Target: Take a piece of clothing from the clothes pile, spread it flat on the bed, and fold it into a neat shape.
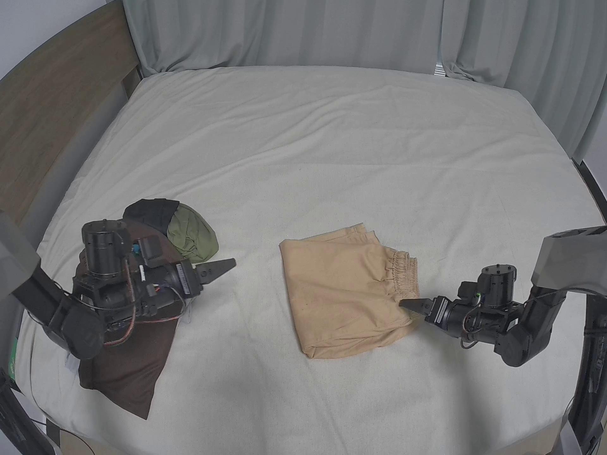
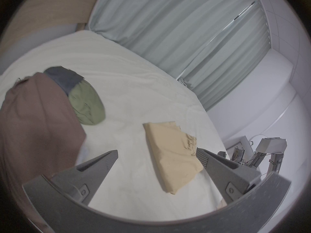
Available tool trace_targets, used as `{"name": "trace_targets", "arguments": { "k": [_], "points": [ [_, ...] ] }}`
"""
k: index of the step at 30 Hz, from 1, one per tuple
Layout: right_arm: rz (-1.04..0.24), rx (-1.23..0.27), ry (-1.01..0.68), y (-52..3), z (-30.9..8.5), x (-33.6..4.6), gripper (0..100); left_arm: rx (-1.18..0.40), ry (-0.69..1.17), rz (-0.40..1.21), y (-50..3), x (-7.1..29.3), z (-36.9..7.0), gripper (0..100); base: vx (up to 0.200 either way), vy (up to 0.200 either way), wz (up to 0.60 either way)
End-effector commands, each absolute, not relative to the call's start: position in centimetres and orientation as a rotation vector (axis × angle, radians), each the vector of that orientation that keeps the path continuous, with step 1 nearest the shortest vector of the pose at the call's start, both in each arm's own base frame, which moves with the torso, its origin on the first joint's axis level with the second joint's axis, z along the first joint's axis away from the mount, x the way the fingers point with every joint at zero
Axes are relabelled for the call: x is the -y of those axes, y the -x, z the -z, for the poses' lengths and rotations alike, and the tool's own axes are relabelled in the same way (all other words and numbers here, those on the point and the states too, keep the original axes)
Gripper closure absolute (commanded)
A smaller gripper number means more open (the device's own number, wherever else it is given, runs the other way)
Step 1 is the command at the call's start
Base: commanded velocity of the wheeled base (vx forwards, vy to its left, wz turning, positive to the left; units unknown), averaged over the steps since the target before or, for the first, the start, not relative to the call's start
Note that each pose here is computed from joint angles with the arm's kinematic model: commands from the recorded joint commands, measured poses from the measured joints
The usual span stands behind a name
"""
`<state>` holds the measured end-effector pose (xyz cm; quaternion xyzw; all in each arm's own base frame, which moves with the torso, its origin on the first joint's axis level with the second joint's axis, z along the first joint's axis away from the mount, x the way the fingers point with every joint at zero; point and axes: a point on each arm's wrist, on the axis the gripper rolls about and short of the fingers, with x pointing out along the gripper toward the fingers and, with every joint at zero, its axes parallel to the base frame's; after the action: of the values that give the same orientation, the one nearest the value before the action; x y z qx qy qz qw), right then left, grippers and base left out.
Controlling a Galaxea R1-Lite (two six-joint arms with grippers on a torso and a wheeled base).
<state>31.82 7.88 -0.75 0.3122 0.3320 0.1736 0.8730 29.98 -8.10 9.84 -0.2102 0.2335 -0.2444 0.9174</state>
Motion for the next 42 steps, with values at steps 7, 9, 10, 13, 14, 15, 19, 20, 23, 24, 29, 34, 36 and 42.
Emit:
{"name": "trace_targets", "arguments": {
  "k": [7,9,10,13,14,15,19,20,23,24,29,34,36,42],
  "points": [
    [-0.408,-0.728,-0.754,-34.4,2.8,-11.7,0,-0.370,0.416,0.422,-29.4,3.6,-11.2,0,0.000,0.000,0.00],
    [-0.420,-0.727,-0.752,-34.7,3.0,-12.2,0,-0.364,0.419,0.420,-29.3,3.3,-11.3,0,0.000,0.000,0.00],
    [-0.442,-0.720,-0.748,-35.1,3.1,-13.1,0,-0.362,0.422,0.415,-29.2,2.7,-11.3,0,0.000,0.000,0.00],
    [-0.470,-0.713,-0.744,-35.3,2.9,-14.1,0,-0.366,0.429,0.400,-29.0,2.0,-11.1,0,0.000,0.000,0.00],
    [-0.473,-0.712,-0.746,-35.4,3.0,-14.2,0,-0.366,0.430,0.398,-29.0,1.9,-11.1,0,0.000,0.000,0.00],
    [-0.472,-0.711,-0.753,-35.6,3.2,-14.4,0,-0.360,0.431,0.390,-28.9,1.6,-11.0,0,0.000,0.000,0.00],
    [-0.441,-0.690,-0.755,-35.9,3.3,-14.4,100,-0.346,0.432,0.382,-28.7,1.2,-10.8,0,0.000,0.000,0.00],
    [-0.443,-0.687,-0.755,-35.9,3.3,-14.4,100,-0.347,0.433,0.387,-28.6,1.1,-10.7,0,0.000,0.000,0.00],
    [-0.443,-0.693,-0.756,-35.7,3.4,-14.4,100,-0.341,0.434,0.385,-28.6,0.9,-10.6,0,0.000,0.000,0.00],
    [-0.442,-0.694,-0.757,-35.7,3.3,-14.4,100,-0.339,0.434,0.384,-28.5,0.9,-10.5,0,0.000,0.000,0.00],
    [-0.492,-0.642,-0.778,-34.9,1.6,-14.9,100,-0.337,0.433,0.387,-28.1,0.9,-10.1,0,0.000,0.000,0.00],
    [-0.578,-0.561,-0.790,-33.7,-1.9,-15.9,100,-0.333,0.432,0.401,-27.6,1.1,-9.8,0,0.000,0.000,0.00],
    [-0.613,-0.517,-0.798,-33.4,-3.9,-16.2,100,-0.331,0.431,0.406,-27.5,1.1,-9.9,0,0.000,0.000,0.00],
    [-0.726,-0.454,-0.814,-32.4,-8.1,-16.5,100,-0.336,0.432,0.408,-27.3,1.1,-9.7,0,0.000,0.000,0.00]
  ]
}}
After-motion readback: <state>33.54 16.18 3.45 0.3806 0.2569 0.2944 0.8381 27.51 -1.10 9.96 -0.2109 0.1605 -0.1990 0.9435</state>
